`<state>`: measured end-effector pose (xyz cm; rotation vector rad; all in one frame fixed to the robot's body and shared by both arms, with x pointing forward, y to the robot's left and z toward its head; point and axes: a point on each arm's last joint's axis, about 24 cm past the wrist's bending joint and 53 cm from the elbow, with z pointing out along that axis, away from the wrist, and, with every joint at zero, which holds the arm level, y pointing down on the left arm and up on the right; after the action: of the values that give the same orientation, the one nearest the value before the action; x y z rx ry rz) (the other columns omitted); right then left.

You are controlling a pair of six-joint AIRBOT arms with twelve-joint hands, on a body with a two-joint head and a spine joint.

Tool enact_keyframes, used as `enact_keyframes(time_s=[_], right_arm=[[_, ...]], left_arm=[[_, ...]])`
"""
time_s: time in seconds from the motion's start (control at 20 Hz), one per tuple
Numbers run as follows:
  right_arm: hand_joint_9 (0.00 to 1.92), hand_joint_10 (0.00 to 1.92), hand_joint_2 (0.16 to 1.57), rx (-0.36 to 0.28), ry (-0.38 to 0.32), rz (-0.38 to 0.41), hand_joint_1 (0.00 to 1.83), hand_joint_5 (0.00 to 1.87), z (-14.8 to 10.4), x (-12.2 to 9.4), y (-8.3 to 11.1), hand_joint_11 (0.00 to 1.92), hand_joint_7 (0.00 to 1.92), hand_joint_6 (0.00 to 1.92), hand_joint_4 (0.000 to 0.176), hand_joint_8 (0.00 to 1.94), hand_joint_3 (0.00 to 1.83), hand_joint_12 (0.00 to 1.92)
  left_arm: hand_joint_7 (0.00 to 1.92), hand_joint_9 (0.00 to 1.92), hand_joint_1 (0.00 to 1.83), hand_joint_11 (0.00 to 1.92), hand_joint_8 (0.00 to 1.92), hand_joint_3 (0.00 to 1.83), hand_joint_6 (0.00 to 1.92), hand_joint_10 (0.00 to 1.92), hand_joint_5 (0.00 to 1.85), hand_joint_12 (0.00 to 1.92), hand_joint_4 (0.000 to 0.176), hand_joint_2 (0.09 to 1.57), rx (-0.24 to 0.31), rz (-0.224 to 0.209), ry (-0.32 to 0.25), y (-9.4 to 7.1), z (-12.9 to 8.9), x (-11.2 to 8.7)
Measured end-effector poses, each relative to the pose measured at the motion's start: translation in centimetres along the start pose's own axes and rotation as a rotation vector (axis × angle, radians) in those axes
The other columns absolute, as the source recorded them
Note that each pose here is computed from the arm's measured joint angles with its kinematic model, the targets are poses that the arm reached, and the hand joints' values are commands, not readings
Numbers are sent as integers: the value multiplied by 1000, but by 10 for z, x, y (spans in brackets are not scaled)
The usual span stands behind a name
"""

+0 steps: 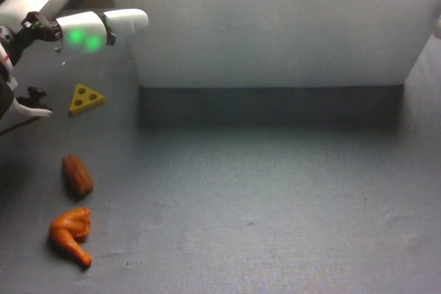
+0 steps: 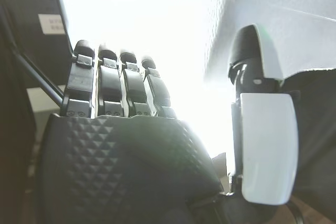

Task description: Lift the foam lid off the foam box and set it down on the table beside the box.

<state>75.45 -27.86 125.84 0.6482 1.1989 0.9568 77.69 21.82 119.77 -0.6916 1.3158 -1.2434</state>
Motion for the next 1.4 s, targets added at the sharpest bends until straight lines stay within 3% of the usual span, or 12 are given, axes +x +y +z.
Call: enact_keyframes(time_s=[0.15, 0.25, 0.3, 0.5, 0.55, 0.6, 0.7, 0.85, 1.0, 1.05, 1.3, 1.4], right_arm=[[0, 0, 1061, -17, 11, 26, 677, 0, 2, 7, 4, 0, 0, 0, 0, 0, 0, 0], [0, 0, 1048, -19, 13, 34, 667, 0, 3, 7, 4, 0, 0, 0, 0, 0, 0, 0], [0, 0, 1053, -21, 14, 37, 625, 0, 3, 7, 5, 0, 0, 0, 0, 0, 0, 0], [0, 0, 1015, -39, 12, 47, 619, 0, 4, 8, 10, 0, 0, 0, 0, 0, 0, 0], [0, 0, 1037, -50, 11, 46, 592, 0, 4, 8, 13, 0, 0, 0, 0, 0, 0, 0], [0, 0, 1037, -52, 12, 48, 592, 0, 4, 8, 13, 0, 0, 0, 0, 0, 0, 0], [0, 0, 1021, -52, 11, 51, 596, 0, 4, 8, 14, 0, 0, 0, 0, 0, 0, 0], [0, 0, 1051, -55, 10, 57, 587, 0, 4, 8, 14, 0, 0, 0, 0, 0, 0, 0], [0, 0, 1069, -56, 8, 61, 615, 0, 4, 8, 15, 0, 0, 0, 0, 0, 8, 0], [0, 0, 1076, -59, 5, 63, 598, 0, 5, 7, 15, 0, 0, 0, 0, 0, 10, 0], [39, 17, 1113, -61, -1, 76, 576, 0, 7, 7, 15, 0, 59, 0, 0, 24, 21, 0], [0, 0, 1140, -61, -1, 80, 544, 0, 7, 7, 15, 0, 7, 0, 0, 3, 25, 0]], left_arm=[[0, 17, 484, 0, 0, 0, 0, 4, 0, 805, 0, 963, 2, 0, 3, -1, 3, 2], [0, 0, 491, 0, 0, 0, 0, 1, 0, 728, 0, 960, 1, -8, -2, 1, 4, 1], [0, 0, 501, 0, 0, 1, 0, 0, 0, 670, 10, 963, -2, -9, 2, 2, 4, 3], [0, 3, 498, 0, 0, 1, 0, 1, 0, 807, 16, 963, 5, -9, 20, -2, 7, 10], [0, 0, 521, 0, 0, 3, 0, 0, 0, 673, 20, 989, 8, -4, 25, -2, 7, 11], [0, 0, 521, 0, 0, 3, 0, 0, 0, 673, 20, 989, 8, -4, 26, -2, 7, 12], [0, 61, 465, 0, 0, 1, 0, 16, 0, 944, 1, 995, 7, -8, 22, -3, 7, 11], [0, 79, 491, 0, 0, 0, 0, 16, 0, 1005, 12, 991, 13, -16, 20, -4, 9, 11], [0, 59, 518, 0, 0, 2, 0, 3, 0, 883, 26, 1013, 21, -24, 23, -7, 12, 15], [0, 68, 494, 0, 0, 0, 0, 5, 0, 947, 35, 1009, 19, -24, 23, -6, 12, 15], [23, 70, 445, 0, 4, 14, 13, 7, 59, 1018, 7, 1072, 23, -43, 24, -6, 17, 19], [52, 100, 453, 0, 4, 5, 9, 13, 98, 1045, 7, 1120, 26, -46, 25, -7, 17, 19]])
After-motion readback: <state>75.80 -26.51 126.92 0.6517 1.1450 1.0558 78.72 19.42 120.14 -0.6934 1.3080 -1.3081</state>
